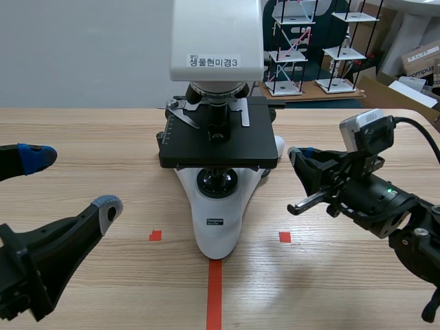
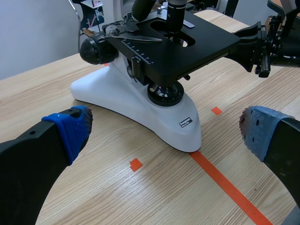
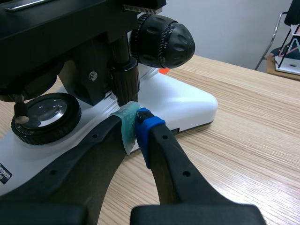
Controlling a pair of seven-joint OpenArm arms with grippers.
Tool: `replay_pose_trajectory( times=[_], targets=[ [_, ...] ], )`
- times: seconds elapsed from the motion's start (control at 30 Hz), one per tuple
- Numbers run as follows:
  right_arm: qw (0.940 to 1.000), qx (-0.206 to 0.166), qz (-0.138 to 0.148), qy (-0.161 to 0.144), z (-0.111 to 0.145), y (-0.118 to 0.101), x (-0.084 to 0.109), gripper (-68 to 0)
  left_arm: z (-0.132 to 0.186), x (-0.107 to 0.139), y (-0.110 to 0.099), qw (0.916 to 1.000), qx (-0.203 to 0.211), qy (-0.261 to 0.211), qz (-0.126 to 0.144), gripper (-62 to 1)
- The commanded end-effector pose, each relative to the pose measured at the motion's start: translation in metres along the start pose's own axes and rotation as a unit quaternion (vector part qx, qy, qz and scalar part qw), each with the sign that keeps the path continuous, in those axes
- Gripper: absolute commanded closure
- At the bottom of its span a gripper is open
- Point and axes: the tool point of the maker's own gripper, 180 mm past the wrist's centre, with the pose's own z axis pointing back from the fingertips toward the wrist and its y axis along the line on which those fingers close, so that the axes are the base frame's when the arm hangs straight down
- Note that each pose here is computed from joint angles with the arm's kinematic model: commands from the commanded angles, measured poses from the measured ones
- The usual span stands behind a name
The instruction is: Return to the home posture
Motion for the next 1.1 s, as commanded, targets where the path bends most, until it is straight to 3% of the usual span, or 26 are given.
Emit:
replay_pose_trajectory(
  times=[0.0,0.23,0.63,0.77,1.07],
  targets=[
    [0.9998,0.000,0.006,-0.021,-0.002,-0.004,0.014,-0.9,0.000,0.006,0.000,0.9999,0.002,-0.013,0.003,-62.3],
    [0.9998,0.000,0.006,-0.020,-0.002,-0.004,0.013,-3.2,0.000,0.006,0.000,0.9999,0.002,-0.013,0.003,-62.3],
    [1.0000,-0.002,-0.001,0.007,0.028,-0.003,0.006,-40.6,0.000,0.005,0.000,0.9999,0.003,-0.013,0.004,-62.3],
    [0.9998,0.000,0.018,0.010,0.049,0.002,0.022,-53.5,0.000,0.005,0.000,0.9999,0.003,-0.013,0.004,-62.3],
    [0.9977,0.022,0.064,0.009,0.105,0.030,0.071,-67.9,0.000,0.005,0.000,0.9999,0.003,-0.013,0.004,-62.3]
  ],
)
